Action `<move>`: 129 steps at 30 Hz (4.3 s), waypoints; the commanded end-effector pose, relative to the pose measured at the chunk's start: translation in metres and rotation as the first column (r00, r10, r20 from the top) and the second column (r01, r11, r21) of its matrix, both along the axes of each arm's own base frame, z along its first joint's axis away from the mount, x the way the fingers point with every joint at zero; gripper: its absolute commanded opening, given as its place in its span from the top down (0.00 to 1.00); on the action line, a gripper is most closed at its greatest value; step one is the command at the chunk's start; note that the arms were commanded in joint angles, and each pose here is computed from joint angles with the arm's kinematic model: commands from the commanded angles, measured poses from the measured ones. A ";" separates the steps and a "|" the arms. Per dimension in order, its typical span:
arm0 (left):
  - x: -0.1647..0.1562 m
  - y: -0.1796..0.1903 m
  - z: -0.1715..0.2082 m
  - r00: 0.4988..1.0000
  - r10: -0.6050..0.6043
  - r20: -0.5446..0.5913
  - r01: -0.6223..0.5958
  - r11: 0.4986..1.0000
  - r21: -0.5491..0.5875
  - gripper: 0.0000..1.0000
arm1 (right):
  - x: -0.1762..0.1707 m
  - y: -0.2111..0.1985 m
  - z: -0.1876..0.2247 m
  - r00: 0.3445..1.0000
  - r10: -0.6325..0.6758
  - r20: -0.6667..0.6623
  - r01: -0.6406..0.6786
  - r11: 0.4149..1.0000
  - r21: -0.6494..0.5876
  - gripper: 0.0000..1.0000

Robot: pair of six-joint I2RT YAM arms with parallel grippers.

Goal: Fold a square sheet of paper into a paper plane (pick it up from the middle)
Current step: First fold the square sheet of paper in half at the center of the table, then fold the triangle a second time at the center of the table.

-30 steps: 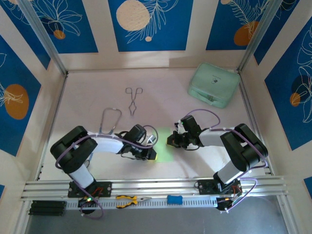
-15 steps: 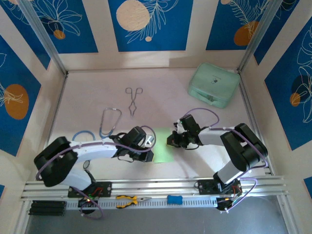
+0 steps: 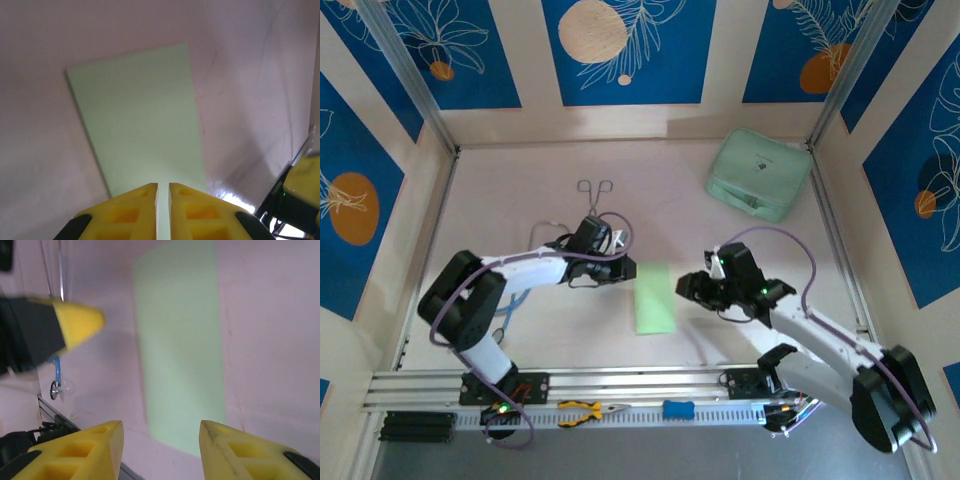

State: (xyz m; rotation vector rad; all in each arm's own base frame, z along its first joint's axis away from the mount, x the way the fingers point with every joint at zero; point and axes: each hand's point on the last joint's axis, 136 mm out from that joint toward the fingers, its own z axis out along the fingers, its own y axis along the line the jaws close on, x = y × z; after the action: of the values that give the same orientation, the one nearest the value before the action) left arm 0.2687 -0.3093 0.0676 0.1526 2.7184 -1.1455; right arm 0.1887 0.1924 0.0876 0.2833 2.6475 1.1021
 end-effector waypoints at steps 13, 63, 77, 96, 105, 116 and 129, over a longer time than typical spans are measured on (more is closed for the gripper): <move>0.038 -0.015 -0.033 0.999 -0.003 -0.053 0.002 1.000 -0.008 0.86 | -0.047 0.012 -0.011 0.989 0.055 -0.139 -0.040 0.993 0.111 0.60; 0.009 0.008 -0.078 0.988 0.024 -0.155 -0.022 1.000 0.013 0.86 | -0.049 0.015 -0.047 0.944 0.011 -0.329 -0.006 1.000 0.019 0.49; 0.010 0.007 -0.079 0.986 0.035 -0.163 -0.034 0.999 0.007 0.86 | -0.049 0.027 -0.053 0.931 0.054 -0.361 -0.034 0.998 0.060 0.50; 0.010 0.007 -0.080 0.986 0.036 -0.164 -0.037 0.999 0.002 0.86 | -0.052 0.029 -0.062 0.919 0.064 -0.388 -0.041 0.997 0.067 0.49; 0.010 0.005 -0.079 0.985 0.032 -0.168 -0.034 0.999 -0.010 0.86 | -0.041 0.045 -0.046 0.940 0.111 -0.324 -0.065 0.986 0.152 0.52; 0.010 0.004 -0.078 0.985 0.028 -0.169 -0.031 0.999 -0.016 0.87 | -0.045 0.038 -0.054 0.929 0.081 -0.362 -0.052 0.995 0.089 0.51; 0.010 0.004 -0.077 0.985 0.026 -0.169 -0.029 0.999 -0.014 0.86 | -0.053 0.029 -0.055 0.920 0.058 -0.387 -0.038 0.997 0.060 0.50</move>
State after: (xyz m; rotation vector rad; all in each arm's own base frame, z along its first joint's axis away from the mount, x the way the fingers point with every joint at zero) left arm 0.2996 -0.3220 0.0248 0.0906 2.6950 -1.2974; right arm 0.1416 0.2229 0.0345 0.4721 2.9514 1.2609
